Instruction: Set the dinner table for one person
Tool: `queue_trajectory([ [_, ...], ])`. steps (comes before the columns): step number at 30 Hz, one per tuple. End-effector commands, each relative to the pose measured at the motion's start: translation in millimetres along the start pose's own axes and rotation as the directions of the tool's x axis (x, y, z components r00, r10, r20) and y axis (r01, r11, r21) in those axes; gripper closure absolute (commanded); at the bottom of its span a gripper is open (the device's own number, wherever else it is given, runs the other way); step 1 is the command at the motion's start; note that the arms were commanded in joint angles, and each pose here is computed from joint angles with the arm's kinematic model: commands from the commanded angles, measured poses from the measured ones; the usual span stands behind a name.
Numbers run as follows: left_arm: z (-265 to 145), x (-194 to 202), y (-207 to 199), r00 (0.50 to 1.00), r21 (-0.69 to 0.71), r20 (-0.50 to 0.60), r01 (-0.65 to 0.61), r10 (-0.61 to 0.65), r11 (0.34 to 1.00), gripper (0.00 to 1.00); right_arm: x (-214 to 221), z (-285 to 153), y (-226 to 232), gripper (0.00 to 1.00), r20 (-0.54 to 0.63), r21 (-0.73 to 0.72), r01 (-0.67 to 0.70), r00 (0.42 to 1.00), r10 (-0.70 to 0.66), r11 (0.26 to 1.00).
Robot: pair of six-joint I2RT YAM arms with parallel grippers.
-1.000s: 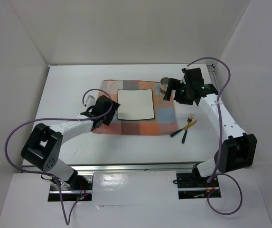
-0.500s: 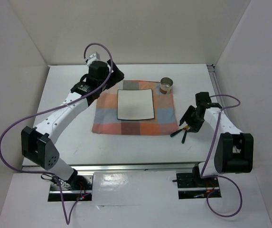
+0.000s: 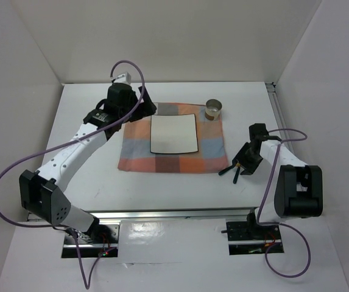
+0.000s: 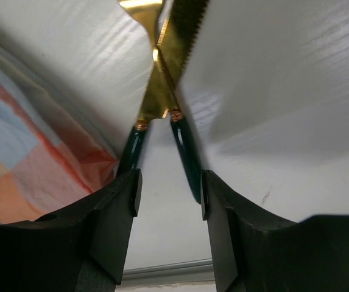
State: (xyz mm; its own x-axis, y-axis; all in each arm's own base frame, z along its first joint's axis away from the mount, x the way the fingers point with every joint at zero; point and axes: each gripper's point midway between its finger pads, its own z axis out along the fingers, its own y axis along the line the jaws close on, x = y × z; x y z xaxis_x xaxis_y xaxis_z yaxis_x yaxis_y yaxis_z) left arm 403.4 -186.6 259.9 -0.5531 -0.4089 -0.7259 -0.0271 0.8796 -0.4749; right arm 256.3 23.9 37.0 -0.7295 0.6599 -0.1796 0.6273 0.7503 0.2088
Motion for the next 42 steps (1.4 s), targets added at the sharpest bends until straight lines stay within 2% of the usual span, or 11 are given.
queue_trajectory([
  [1,-31,-38,-22,0.995,0.086,0.088,-0.046,0.038,0.995,0.00,-3,12,-9,0.44,0.022,0.042,-0.024,1.000,0.023,0.999],
  [7,-46,-51,-19,0.994,0.117,0.111,-0.031,0.018,0.993,0.00,8,25,-12,0.44,-0.019,0.036,-0.034,0.999,0.034,0.999],
  [11,-48,-59,-11,0.992,0.122,0.130,-0.008,-0.008,0.992,0.00,14,32,-11,0.65,-0.038,0.012,-0.034,0.999,0.035,0.999],
  [15,-45,-54,-5,0.994,0.127,0.104,0.008,-0.021,0.992,0.00,11,30,-12,0.76,-0.018,0.021,-0.043,0.999,0.043,0.999],
  [17,-45,-55,-4,0.995,0.131,0.101,0.011,-0.024,0.991,0.00,3,21,-8,0.88,0.010,0.009,-0.031,0.999,0.031,0.999],
  [28,-57,-76,12,0.990,0.079,0.139,0.022,-0.033,0.997,0.00,-55,-73,38,0.92,0.280,-0.071,0.166,0.950,-0.140,0.984],
  [32,-74,-98,39,0.979,-0.012,0.199,0.038,-0.034,0.999,0.00,-49,-128,124,0.95,0.406,-0.182,0.406,0.861,-0.307,0.896],
  [34,-79,-104,58,0.974,-0.076,0.223,0.053,-0.035,0.996,0.00,-25,-124,167,1.00,0.366,-0.236,0.488,0.846,-0.389,0.840],
  [35,-82,-109,65,0.971,-0.100,0.234,0.064,-0.039,0.993,0.00,2,-142,209,1.00,0.384,-0.298,0.565,0.809,-0.445,0.769],
  [39,-95,-109,85,0.980,-0.174,0.195,0.069,-0.034,0.982,0.00,83,-127,293,1.00,0.340,-0.361,0.674,0.739,-0.581,0.645],
  [42,-117,-115,96,0.963,-0.218,0.264,0.106,-0.045,0.970,0.00,117,-108,338,0.99,0.328,-0.433,0.688,0.722,-0.610,0.582],
])
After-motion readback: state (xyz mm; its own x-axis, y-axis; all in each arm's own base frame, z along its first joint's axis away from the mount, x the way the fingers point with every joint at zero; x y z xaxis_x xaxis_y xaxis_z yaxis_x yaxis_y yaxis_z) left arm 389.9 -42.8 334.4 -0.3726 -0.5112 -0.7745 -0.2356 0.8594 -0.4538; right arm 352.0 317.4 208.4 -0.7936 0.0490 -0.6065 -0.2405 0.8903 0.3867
